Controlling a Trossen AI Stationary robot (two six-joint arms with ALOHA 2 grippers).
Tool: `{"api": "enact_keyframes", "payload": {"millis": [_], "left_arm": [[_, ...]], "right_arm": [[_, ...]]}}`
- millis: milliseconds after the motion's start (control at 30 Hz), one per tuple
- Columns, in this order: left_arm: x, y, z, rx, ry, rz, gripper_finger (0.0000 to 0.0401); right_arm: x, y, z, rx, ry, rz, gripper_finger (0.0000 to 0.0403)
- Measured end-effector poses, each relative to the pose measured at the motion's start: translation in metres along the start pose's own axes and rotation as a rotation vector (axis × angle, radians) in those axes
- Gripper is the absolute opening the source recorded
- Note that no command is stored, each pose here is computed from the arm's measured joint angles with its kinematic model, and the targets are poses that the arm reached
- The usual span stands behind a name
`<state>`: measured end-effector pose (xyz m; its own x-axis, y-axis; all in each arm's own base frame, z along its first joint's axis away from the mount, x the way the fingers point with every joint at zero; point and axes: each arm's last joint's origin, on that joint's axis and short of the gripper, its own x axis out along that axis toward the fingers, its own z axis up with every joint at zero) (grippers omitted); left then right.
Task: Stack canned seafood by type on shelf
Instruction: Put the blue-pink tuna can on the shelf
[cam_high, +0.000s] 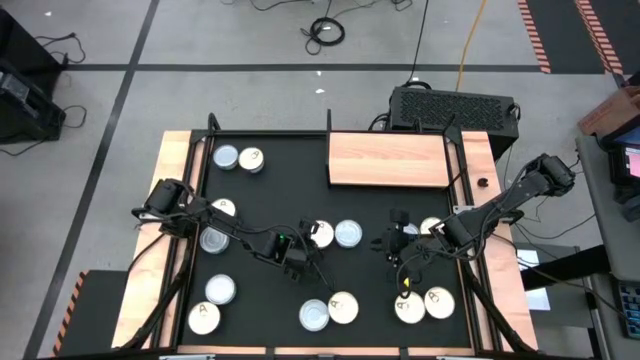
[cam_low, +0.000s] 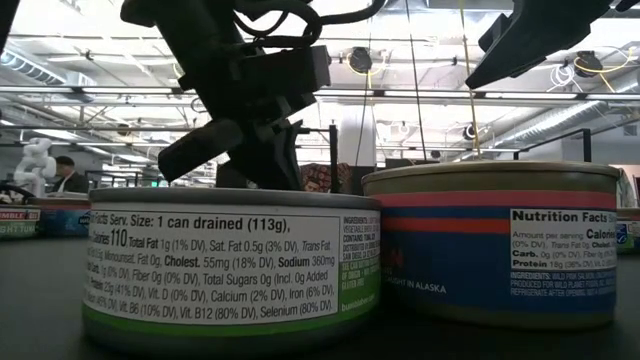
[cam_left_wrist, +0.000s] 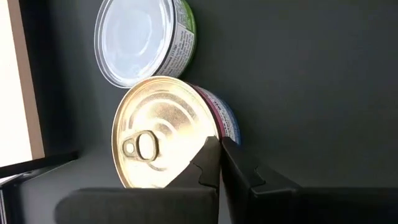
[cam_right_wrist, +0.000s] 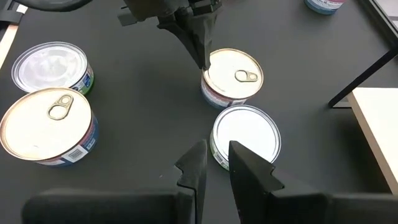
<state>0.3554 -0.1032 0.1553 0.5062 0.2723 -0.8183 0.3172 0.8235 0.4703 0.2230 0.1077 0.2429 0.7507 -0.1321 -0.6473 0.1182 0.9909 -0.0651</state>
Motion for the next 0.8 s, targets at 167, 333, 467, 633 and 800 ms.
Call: {"api": "enact_keyframes", "payload": {"millis": [167,333,467,633,800], "left_arm": [[-0.011,0.004,-0.001,-0.004,-0.012,-0.015,0.0002],[-0.025,0.013,0.007,-0.022,-0.070,0.000,0.0001],[-0.033,0.020,0.018,0.013,-0.105,0.022,0.0001],[-0.038,0.042,0.029,0.033,-0.155,0.072,0.0000],[-0.039,0.075,0.036,0.040,-0.191,0.158,0.0000]], "right_arm": [[0.000,0.000,0.000,-0.002,0.003,-0.002,0.0061],[0.000,-0.001,-0.002,-0.006,0.018,-0.009,0.0061],[0.000,-0.001,-0.003,-0.006,0.027,-0.013,0.0061],[0.000,-0.002,-0.004,-0.013,0.038,-0.020,0.0061],[0.000,-0.003,-0.006,-0.022,0.051,-0.033,0.0061]]}}
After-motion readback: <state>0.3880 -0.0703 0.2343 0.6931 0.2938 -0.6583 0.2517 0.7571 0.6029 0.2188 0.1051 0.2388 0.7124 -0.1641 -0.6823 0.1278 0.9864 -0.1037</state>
